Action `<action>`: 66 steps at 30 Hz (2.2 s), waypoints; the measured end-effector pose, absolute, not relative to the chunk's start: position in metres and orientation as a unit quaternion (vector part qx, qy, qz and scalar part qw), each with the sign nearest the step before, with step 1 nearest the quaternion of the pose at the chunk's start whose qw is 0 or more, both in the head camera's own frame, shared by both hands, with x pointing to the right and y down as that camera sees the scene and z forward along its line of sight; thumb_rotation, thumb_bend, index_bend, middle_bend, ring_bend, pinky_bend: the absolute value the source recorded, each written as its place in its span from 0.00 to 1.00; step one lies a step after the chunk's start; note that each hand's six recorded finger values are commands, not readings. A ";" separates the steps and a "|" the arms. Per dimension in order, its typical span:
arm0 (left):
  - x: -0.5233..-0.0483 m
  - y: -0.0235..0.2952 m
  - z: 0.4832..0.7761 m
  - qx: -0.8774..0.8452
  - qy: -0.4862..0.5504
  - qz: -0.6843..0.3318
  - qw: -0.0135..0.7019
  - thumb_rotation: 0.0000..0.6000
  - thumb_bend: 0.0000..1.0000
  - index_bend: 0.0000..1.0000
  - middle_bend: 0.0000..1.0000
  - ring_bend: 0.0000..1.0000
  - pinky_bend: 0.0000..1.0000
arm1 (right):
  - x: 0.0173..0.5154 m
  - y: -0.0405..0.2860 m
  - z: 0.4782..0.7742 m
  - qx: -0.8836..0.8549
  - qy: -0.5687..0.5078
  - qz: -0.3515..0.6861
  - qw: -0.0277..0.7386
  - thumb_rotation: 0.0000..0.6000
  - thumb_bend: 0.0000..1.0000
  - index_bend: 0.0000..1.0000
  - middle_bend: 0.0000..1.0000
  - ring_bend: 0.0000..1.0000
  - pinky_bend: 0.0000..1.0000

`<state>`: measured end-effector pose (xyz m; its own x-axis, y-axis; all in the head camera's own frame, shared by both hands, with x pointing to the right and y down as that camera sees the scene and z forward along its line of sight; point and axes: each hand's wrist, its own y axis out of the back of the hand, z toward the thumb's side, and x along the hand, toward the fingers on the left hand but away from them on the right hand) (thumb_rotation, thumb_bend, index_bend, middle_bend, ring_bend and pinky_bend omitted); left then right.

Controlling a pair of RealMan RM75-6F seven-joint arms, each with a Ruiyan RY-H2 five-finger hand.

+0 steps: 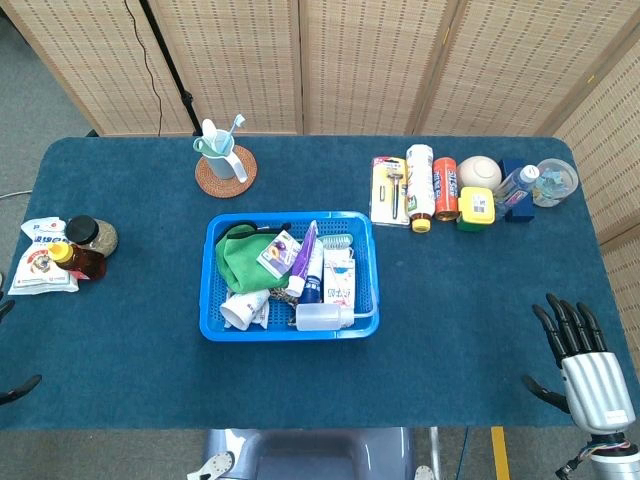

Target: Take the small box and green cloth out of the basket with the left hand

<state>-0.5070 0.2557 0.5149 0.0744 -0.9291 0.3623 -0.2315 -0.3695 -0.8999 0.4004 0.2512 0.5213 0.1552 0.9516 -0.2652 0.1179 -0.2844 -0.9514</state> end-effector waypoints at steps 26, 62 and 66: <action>-0.445 0.183 0.520 -0.704 0.395 -0.450 0.381 1.00 0.00 0.00 0.00 0.00 0.00 | 0.407 0.246 0.523 -0.634 -0.431 0.496 0.408 1.00 0.00 0.00 0.00 0.00 0.00; -0.194 0.052 0.603 -0.753 0.293 -0.400 0.432 1.00 0.00 0.00 0.00 0.00 0.00 | 0.422 0.233 0.535 -0.630 -0.438 0.515 0.382 1.00 0.00 0.00 0.00 0.00 0.00; -0.184 0.053 0.612 -0.754 0.276 -0.408 0.435 1.00 0.00 0.00 0.00 0.00 0.00 | 0.424 0.231 0.535 -0.628 -0.441 0.517 0.380 1.00 0.00 0.00 0.00 0.00 0.00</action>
